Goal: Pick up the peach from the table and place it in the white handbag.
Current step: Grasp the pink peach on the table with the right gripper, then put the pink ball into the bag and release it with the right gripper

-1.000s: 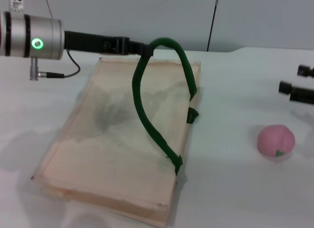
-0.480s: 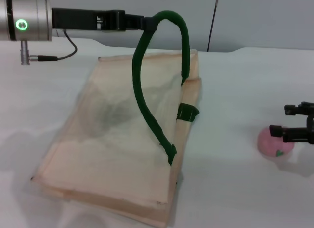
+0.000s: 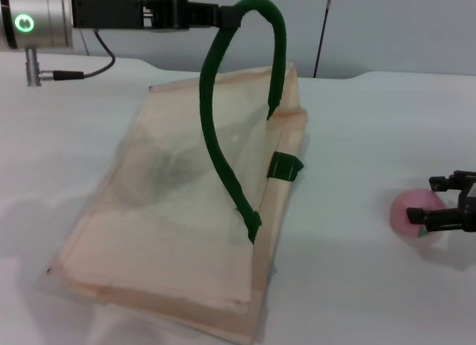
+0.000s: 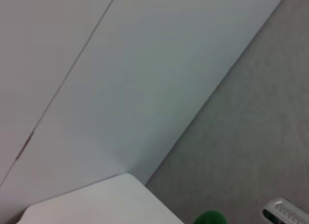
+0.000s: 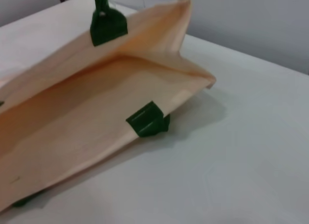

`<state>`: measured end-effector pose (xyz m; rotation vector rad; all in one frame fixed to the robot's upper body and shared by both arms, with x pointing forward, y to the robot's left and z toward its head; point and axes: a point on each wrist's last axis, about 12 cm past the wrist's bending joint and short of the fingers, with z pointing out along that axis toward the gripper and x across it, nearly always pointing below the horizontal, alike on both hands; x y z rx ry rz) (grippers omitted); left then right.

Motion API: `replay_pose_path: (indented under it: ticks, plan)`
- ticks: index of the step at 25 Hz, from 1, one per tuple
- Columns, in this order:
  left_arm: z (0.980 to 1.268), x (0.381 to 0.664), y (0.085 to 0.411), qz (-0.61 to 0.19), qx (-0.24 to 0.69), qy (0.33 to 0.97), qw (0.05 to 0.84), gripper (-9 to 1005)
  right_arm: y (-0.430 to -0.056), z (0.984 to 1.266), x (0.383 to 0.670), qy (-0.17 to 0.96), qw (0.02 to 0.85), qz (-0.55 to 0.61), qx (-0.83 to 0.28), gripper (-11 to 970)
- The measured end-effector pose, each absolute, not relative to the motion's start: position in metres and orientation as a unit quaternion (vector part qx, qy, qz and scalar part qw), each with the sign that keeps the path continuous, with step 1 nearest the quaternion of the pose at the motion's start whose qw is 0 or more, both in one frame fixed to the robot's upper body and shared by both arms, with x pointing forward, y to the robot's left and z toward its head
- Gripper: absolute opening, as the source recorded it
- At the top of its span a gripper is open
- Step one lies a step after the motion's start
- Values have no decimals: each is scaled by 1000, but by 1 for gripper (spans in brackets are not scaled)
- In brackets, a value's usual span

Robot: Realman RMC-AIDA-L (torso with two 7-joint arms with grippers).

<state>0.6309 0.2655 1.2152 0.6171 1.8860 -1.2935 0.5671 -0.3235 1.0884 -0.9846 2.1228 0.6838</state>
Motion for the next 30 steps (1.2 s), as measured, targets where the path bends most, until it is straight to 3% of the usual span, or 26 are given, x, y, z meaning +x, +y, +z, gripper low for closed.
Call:
replay_pose_path:
  ticks: [9,17,30]
  plan:
    - [1219,631,265,-510,244,733,379,115,-322,1085,568,828,315,253,-388,904]
    - [1219,631,265,-510,245,732,378,115,-321,1084,567,831,306,254,-389,740]
    - [1221,632,265,-510,245,732,379,114,-318,1083,567,829,295,256,-400,591]
